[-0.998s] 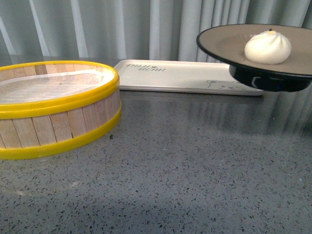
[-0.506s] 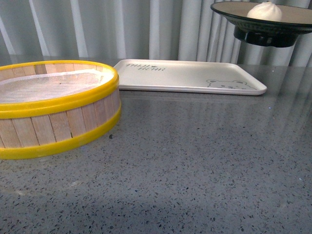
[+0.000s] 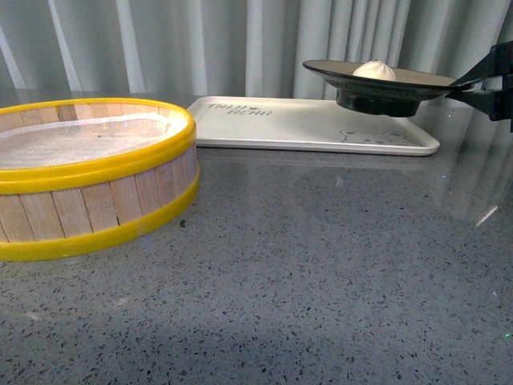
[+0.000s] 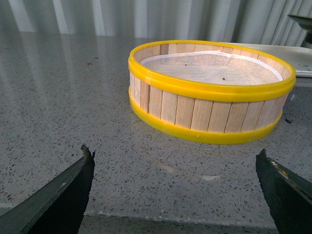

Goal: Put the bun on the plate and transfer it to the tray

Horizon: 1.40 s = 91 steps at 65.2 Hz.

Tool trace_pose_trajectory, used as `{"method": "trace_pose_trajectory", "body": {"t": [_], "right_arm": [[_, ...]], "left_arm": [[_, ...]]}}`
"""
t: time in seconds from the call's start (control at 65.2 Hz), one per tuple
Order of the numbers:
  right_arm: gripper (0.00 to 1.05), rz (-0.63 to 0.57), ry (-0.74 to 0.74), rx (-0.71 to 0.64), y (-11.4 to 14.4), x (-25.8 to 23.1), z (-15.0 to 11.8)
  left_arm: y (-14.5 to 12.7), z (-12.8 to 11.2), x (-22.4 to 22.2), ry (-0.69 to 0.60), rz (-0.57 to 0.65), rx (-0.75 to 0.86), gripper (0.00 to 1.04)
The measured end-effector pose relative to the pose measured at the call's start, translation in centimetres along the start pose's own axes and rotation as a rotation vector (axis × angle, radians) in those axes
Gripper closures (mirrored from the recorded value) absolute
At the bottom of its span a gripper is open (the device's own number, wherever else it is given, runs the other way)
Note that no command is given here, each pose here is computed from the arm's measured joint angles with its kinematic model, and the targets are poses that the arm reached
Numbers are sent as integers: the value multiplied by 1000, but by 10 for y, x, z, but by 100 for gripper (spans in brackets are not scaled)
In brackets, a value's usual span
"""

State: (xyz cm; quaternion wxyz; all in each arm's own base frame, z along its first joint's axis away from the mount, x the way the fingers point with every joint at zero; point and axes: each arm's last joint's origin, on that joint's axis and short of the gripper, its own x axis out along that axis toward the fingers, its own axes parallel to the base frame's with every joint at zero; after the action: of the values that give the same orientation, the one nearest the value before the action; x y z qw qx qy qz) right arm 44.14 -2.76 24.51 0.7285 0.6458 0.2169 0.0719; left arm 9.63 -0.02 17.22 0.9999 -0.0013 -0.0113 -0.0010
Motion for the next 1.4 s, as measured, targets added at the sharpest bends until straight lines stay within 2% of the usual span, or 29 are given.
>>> {"method": "trace_pose_trajectory", "body": {"t": [0.553,0.89,1.151,1.397], "right_arm": [[102,-44,47,-18,-8,36,-1],[101,-71,46,-50,-14,38,-2],[57,-74,46,-50,-14,35,-3],[16,-61,-6,-62,-2,17,2]], "left_arm": [[0,0,0,0,0,0,7],[0,0,0,0,0,0,7],[0,0,0,0,0,0,7],[0,0,0,0,0,0,7]]}}
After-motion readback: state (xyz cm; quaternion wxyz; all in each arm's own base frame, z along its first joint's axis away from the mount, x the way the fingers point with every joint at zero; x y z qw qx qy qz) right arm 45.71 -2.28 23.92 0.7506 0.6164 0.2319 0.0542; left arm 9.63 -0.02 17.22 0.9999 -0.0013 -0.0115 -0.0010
